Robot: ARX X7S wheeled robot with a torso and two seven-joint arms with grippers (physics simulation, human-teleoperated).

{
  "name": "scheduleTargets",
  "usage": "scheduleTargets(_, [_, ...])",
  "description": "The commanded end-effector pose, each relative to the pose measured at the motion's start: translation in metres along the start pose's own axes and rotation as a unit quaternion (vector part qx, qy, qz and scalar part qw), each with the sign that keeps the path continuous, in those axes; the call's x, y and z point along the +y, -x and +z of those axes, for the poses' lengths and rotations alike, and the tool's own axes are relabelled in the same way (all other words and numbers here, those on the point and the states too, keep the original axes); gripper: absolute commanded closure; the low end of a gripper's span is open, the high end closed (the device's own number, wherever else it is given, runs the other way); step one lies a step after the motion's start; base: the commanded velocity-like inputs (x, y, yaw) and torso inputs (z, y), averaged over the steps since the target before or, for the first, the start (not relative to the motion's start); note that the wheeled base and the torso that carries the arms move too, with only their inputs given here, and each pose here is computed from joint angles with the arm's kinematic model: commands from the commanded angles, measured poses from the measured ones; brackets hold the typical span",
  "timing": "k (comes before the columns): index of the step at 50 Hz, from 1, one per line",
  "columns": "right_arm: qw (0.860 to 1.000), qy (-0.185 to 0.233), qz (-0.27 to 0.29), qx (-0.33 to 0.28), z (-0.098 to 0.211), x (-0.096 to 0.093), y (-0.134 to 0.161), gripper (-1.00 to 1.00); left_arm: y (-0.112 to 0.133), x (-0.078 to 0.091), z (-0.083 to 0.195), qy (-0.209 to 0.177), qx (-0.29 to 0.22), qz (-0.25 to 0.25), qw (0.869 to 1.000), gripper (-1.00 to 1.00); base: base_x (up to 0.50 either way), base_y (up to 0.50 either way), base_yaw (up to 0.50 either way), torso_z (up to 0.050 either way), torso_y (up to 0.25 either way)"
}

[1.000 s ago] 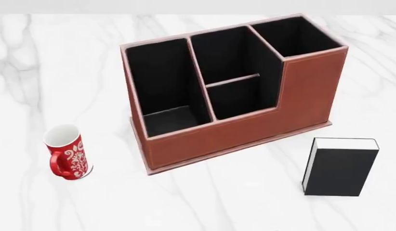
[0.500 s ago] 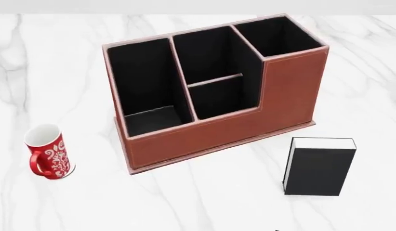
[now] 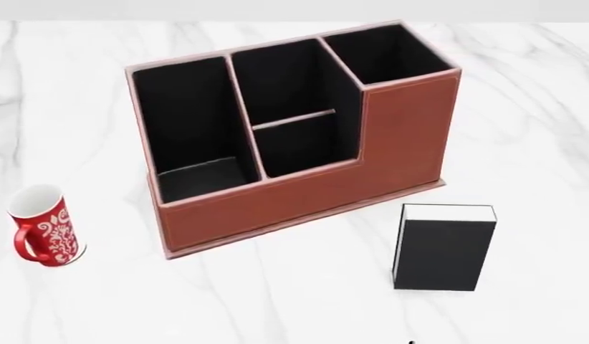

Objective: Pick up the book and place it in the back compartment of the caddy.

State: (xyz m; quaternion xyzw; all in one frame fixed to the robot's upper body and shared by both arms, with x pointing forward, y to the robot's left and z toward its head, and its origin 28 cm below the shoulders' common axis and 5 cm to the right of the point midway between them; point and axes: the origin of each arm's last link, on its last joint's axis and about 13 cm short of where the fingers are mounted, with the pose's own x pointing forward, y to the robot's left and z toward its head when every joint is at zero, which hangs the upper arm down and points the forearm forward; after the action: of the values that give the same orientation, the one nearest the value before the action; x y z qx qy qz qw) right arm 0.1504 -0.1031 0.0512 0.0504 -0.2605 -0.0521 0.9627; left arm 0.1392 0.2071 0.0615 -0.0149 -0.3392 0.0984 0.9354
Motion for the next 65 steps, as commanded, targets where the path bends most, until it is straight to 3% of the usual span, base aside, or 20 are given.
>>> scheduleTargets(1, [1.0, 0.0, -0.001, 0.001, -0.0003, -0.0003, -0.0005, -1.0, -0.0001, 0.0002, 0.0002, 0.0, 0.0, 0.001, 1.0, -1.0, 0.0, -0.12, 0.0, 0.0, 0.0])
scheduleTargets(65, [1.0, 0.001, -0.002, 0.002, -0.0007, -0.0009, -0.0016, -1.0, -0.0003, 0.0002, -0.0001, 0.001, 0.001, 0.0, 1.0, -1.0, 0.0, -0.13, 0.0, 0.0, 0.0])
